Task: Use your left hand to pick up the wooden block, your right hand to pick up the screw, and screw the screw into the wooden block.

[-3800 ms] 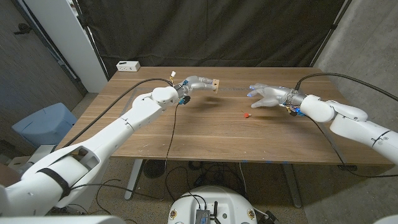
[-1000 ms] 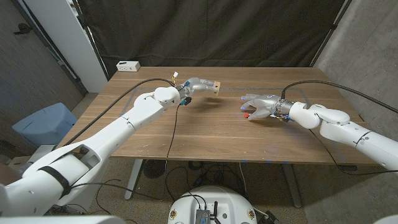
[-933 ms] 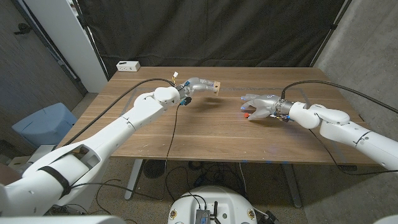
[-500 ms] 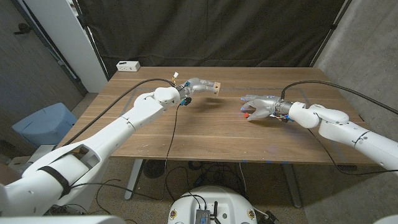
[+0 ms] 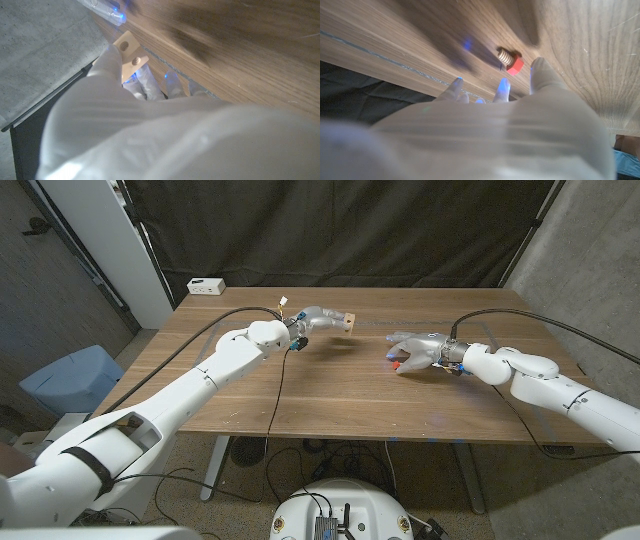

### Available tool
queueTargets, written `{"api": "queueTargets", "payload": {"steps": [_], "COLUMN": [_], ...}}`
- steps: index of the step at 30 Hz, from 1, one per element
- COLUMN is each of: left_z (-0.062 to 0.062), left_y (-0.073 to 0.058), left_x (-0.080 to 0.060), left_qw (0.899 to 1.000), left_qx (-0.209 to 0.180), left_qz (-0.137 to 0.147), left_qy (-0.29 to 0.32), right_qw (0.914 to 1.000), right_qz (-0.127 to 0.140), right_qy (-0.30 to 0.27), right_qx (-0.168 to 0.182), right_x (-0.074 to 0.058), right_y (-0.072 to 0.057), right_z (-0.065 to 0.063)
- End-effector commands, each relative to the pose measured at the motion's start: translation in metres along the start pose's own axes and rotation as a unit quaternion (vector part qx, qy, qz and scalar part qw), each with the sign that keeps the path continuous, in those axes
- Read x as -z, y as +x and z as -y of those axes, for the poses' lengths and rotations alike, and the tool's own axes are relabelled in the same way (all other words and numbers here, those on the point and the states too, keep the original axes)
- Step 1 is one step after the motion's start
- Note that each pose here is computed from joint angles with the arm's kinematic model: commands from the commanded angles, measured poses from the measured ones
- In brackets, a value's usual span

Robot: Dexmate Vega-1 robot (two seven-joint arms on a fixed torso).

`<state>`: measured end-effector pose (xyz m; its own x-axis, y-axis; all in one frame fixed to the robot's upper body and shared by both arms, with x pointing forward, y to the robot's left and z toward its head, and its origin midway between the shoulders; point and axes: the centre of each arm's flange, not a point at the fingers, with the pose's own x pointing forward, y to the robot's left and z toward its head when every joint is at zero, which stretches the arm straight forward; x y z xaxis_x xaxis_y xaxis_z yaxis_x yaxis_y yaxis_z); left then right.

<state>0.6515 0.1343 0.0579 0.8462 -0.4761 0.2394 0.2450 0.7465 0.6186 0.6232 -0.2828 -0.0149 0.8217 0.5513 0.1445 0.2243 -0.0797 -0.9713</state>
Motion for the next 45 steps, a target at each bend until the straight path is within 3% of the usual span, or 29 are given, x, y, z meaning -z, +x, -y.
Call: {"api": "queueTargets", "payload": {"steps": [1,45], "left_z": [0.0006,0.0075], "left_y": [0.0000,0.0041], "left_x": [0.0008,0.0000], "left_qw": [1.000,1.000], "left_qx": [0.002,0.009], "left_qz": [0.000,-0.003], "left_qy": [-0.001,-0.005], "right_qw": [1.0000,0.9996], "right_qz": [0.004,0.004], "right_qy": [-0.002,-0.011], "right_qx": [0.008,0.026], "right_x": [-0.0007,0.0045], "right_y": [0.0027,0.0029], "right_z": [-0.0010,-0.0070]}}
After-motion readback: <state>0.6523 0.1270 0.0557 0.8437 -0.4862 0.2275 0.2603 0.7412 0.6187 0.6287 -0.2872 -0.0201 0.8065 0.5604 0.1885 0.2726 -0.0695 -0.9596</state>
